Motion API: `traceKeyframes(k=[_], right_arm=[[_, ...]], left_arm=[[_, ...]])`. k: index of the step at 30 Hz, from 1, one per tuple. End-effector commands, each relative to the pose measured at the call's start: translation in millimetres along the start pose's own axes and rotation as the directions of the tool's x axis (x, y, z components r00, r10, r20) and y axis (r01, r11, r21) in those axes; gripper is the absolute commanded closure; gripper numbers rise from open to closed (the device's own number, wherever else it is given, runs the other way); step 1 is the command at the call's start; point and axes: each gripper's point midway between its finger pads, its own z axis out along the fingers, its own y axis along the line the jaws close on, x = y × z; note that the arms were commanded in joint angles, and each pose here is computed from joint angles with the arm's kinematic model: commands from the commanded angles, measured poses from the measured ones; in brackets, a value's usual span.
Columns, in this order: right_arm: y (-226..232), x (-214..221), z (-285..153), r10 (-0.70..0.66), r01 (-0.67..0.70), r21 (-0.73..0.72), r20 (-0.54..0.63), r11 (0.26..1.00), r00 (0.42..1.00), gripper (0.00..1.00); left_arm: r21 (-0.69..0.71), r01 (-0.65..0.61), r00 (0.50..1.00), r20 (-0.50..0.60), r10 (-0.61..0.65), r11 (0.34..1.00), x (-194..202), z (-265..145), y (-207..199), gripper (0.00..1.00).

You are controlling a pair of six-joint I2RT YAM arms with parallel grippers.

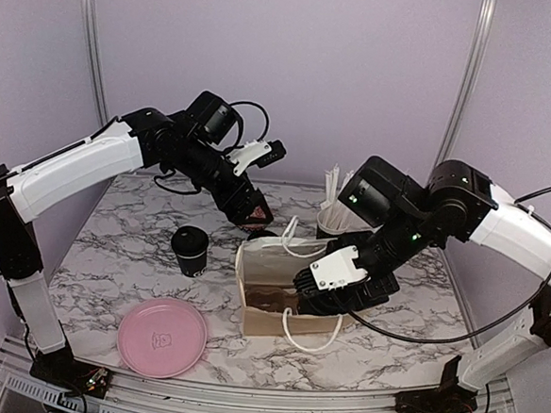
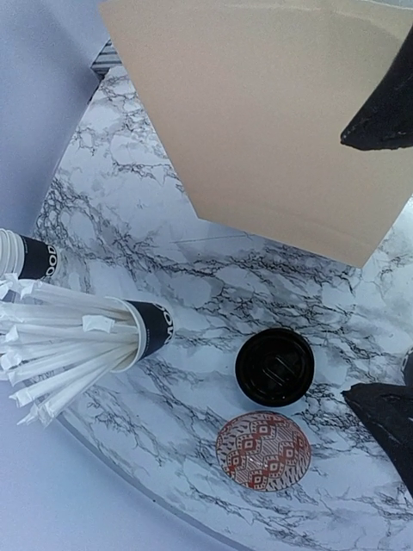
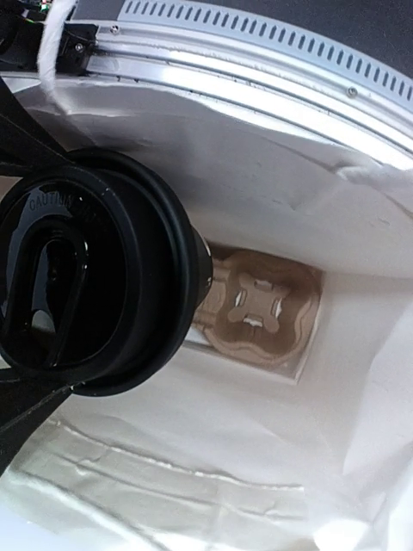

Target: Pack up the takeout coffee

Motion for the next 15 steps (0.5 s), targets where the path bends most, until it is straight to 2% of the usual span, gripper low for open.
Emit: traceKeyframes(k=[1, 7, 10, 15], right_arm=[[35, 0, -6, -0.026, 0.028, -0.092, 0.017, 0.995, 1.000, 0.66], [50, 12, -6, -0.095, 0.093, -0.051, -0.050, 0.994, 0.994, 0.66], [55, 17, -1, -0.102, 0.099, -0.055, -0.058, 0.994, 0.993, 0.67], [51, 26, 2, -0.090, 0.092, 0.017, -0.069, 0.996, 0.994, 0.67]], left_arm=[[0.072, 0.014, 0.998, -0.058, -0.010, 0.997, 15, 17, -17, 0.06], [0.083, 0.022, 0.996, -0.092, -0.014, 0.996, 25, 39, -18, 0.06], [0.096, 0.031, 0.994, -0.109, -0.020, 0.995, 30, 48, -19, 0.07], [0.128, 0.036, 0.993, -0.117, -0.021, 0.991, 31, 54, -30, 0.08]])
